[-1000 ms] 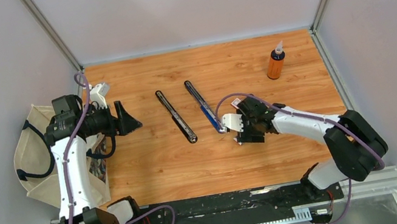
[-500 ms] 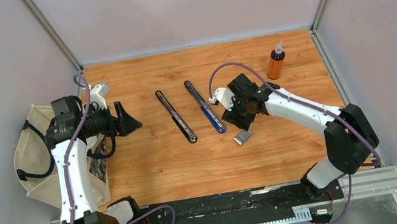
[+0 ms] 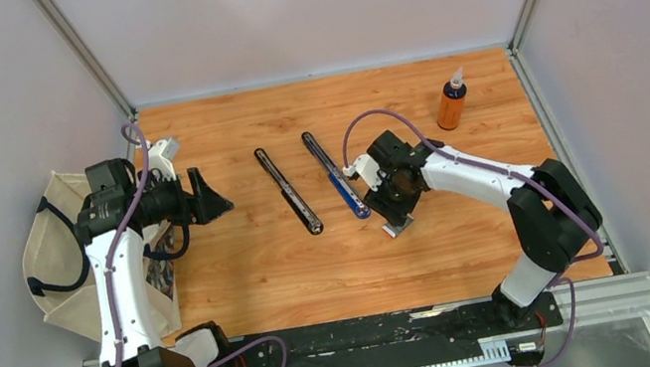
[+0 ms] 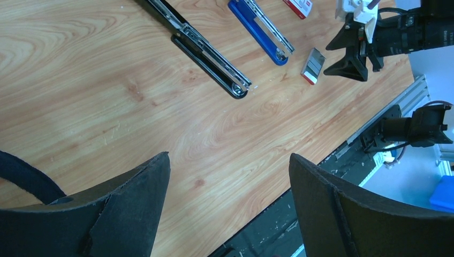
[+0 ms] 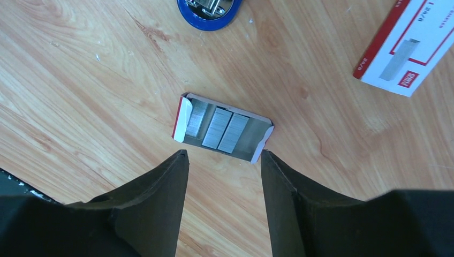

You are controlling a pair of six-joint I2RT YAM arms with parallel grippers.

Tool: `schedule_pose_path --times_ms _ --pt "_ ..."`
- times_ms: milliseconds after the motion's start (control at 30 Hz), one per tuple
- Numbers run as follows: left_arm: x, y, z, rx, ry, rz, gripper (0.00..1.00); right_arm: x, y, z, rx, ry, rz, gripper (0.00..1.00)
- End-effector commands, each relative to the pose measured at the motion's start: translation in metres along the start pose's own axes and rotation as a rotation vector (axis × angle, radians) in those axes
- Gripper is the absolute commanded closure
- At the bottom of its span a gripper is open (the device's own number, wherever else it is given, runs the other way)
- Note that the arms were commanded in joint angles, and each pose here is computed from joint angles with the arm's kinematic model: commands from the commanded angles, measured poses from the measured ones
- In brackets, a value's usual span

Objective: Load the staples into the stapler

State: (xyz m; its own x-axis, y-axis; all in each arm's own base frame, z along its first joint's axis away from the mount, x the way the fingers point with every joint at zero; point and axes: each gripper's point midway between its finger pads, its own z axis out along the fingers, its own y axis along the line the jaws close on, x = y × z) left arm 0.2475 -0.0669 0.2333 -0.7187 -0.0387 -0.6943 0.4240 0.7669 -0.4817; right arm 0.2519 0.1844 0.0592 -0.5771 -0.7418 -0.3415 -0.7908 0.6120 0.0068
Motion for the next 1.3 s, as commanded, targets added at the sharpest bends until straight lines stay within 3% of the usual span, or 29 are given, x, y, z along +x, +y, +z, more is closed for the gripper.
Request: schedule_pose_path --times_ms 0,200,1267 --pt "-0.006 0.0 -0.002 -0.002 -0.032 0.031 0.11 -0.001 0.007 0.01 -0.034 0.006 0.025 0.45" --pt "-0.006 0.0 -0.002 -0.003 -0.035 0.028 0.11 -0.001 0.007 0.016 -0.038 0.014 0.027 0.5" --pt "-0.005 0.002 0.0 -0.006 -0.039 0.023 0.1 0.005 -0.002 0.034 0.004 0.065 0.041 0.55"
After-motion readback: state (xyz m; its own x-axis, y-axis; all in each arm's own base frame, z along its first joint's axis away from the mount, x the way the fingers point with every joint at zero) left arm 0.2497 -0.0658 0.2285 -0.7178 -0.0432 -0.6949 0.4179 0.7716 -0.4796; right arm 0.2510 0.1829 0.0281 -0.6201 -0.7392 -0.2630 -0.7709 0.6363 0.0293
